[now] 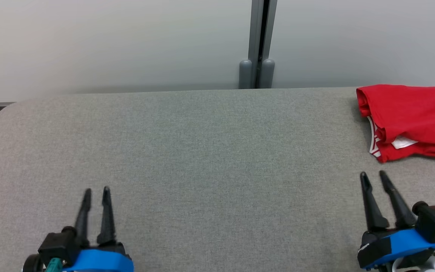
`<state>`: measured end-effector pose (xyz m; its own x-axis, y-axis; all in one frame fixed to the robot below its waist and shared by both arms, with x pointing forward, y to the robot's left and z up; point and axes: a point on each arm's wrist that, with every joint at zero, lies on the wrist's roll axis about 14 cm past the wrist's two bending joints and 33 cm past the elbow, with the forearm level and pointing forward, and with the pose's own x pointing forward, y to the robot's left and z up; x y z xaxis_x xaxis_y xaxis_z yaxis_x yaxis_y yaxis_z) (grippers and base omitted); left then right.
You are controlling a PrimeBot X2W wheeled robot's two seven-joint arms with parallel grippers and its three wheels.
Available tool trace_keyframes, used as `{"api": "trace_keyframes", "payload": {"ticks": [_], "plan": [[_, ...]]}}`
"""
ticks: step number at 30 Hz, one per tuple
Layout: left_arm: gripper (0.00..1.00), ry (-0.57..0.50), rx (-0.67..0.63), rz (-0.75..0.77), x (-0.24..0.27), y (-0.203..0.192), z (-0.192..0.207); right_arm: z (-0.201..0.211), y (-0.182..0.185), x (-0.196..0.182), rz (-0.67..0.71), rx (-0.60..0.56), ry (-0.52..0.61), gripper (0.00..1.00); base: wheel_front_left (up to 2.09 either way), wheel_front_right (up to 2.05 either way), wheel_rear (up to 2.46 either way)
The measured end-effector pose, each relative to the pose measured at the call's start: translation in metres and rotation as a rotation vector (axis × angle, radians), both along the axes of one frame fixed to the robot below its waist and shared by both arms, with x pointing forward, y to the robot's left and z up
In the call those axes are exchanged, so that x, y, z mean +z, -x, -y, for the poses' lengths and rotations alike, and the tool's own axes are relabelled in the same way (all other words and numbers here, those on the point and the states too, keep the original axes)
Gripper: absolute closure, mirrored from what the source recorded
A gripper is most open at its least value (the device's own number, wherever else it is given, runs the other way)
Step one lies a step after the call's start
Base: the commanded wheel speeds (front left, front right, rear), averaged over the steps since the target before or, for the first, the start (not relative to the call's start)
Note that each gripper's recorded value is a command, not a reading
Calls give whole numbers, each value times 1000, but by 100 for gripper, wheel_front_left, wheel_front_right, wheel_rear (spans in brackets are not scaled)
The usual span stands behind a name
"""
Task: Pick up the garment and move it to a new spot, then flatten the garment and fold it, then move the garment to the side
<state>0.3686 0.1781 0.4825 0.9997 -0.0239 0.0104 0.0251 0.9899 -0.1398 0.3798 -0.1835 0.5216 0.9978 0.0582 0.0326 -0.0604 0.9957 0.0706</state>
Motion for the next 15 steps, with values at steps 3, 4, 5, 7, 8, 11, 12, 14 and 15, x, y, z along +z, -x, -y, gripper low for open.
{"api": "trace_keyframes", "payload": {"ticks": [3,4,5,7,8,11,12,14,15], "plan": [[100,5,1,-54,-16,7,1,-1,3,-12,-39,0,-4,100,0,0,0],[100,7,3,-69,-21,9,1,-1,4,-16,-52,-1,-7,100,0,0,0],[100,21,7,-84,-24,11,0,-1,4,-19,-63,-2,-20,100,0,0,0],[100,55,18,-96,-26,11,-2,0,5,-21,-71,-7,-62,100,0,0,0],[100,73,23,-103,-27,11,-3,0,5,-22,-76,-8,-79,100,0,0,0],[100,128,39,-113,-28,11,-5,2,5,-24,-83,-14,-139,100,0,0,0],[100,148,43,-116,-28,11,-6,2,5,-24,-84,-16,-160,100,0,0,0],[100,184,50,-121,-29,11,-7,2,5,-24,-87,-19,-197,100,0,0,0],[100,203,54,-123,-29,11,-8,3,5,-25,-88,-21,-216,100,0,0,0]]}}
